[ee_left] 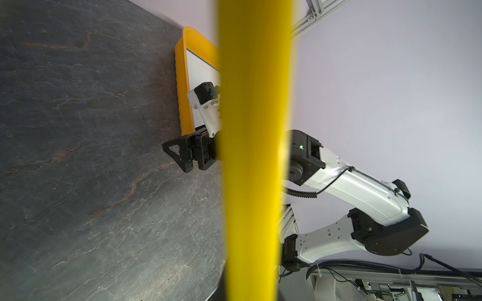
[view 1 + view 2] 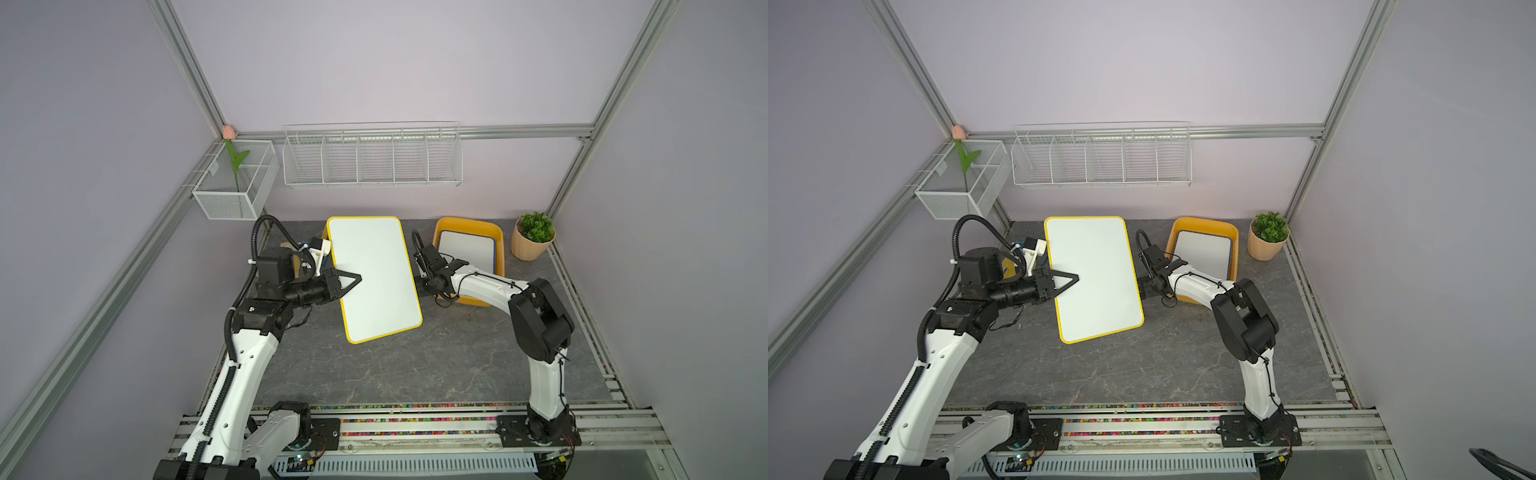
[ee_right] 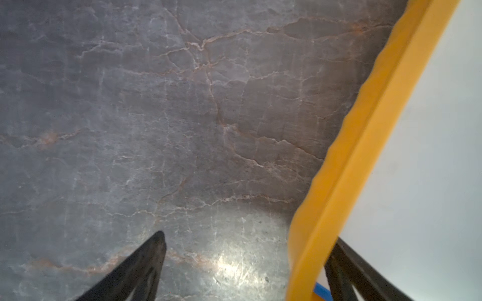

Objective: Put the whiteboard into the storage box
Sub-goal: Move the storage box to the center of the board, then place the whiteboard in the storage box, then reset both arms

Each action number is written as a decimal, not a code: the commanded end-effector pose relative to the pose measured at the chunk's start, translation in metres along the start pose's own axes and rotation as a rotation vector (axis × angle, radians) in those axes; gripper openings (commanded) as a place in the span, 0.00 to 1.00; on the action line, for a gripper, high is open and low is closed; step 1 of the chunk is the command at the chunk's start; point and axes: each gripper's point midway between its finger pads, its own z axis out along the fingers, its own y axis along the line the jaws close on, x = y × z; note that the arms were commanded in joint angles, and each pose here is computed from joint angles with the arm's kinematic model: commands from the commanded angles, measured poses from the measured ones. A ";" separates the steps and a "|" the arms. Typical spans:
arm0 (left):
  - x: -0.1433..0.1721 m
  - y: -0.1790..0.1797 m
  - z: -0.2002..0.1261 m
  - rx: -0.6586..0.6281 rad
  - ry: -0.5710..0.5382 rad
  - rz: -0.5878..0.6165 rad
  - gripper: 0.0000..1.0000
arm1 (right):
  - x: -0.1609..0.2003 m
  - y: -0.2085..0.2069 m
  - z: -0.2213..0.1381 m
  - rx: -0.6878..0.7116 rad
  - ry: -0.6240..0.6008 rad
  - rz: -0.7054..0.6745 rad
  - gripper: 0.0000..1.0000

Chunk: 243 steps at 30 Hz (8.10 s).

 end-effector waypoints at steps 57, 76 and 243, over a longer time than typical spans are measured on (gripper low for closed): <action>0.020 -0.005 0.164 -0.010 0.059 -0.163 0.00 | 0.029 -0.159 -0.271 0.132 -0.558 0.385 0.91; 0.027 0.007 0.266 0.066 0.222 -0.279 0.00 | 0.042 -0.154 -0.262 0.098 -0.519 0.364 0.91; -0.057 0.303 -0.055 -1.140 -0.709 0.463 0.99 | 0.071 -0.291 -0.109 0.512 -0.698 0.232 0.89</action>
